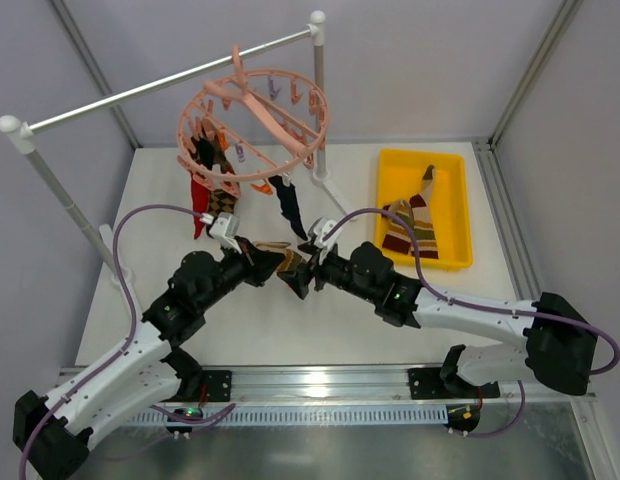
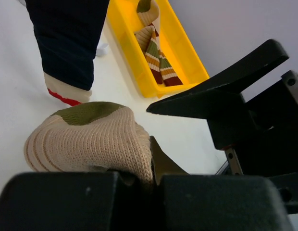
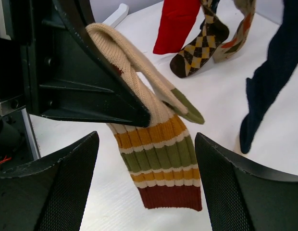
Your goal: Remove the socks clipped to the hanger
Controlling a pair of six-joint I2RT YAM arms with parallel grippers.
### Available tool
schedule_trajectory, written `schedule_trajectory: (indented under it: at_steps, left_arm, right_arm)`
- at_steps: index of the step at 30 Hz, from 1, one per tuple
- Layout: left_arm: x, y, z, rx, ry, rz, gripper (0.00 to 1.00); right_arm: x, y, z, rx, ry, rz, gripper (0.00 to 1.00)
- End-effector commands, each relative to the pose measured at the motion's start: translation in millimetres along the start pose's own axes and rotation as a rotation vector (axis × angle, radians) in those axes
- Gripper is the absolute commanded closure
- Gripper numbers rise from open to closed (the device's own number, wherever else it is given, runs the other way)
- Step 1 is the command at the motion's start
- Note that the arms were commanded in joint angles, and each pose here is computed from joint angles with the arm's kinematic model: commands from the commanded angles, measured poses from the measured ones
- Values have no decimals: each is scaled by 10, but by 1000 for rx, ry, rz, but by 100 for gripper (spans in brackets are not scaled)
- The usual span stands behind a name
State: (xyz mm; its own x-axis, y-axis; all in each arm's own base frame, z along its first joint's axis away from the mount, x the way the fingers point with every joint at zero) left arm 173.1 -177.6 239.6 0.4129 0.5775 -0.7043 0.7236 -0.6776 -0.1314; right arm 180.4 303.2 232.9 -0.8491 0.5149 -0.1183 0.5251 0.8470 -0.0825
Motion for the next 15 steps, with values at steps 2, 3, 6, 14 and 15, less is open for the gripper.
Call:
schedule_trajectory:
  at_steps: [2,3,6,14,15]
  left_arm:
    - [-145,2,-95,-24,-50,60,100]
    - [-134,1,-76,-19,-53,64,100]
    - [-144,5,-67,-25,-70,82,100]
    - [-192,-36,-20,1,-111,125,100]
    - [-182,-48,-14,1,-109,120,100]
  right_arm:
    - [126,103,-61,-65,-14,-61,19]
    - [146,119,-45,-59,-12,-66,19]
    - [184,181,-26,-50,-16,-77,19]
    - [150,337,10,-30,-34,-9,19]
    - [144,348,6,-33,-37,3,19]
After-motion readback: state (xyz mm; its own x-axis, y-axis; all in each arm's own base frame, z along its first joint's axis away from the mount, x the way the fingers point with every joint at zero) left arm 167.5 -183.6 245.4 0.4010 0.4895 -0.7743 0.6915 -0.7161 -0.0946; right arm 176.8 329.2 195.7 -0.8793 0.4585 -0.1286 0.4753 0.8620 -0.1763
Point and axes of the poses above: each gripper's point midway between its finger pads, its own y axis out along the fingers, its own x axis along the line the jaws close on, z = x × y, the point moved 7 cm from there along -y, back along the fingers, and after that the axes turned 11 degrees about -y, right-handed, at the moved point
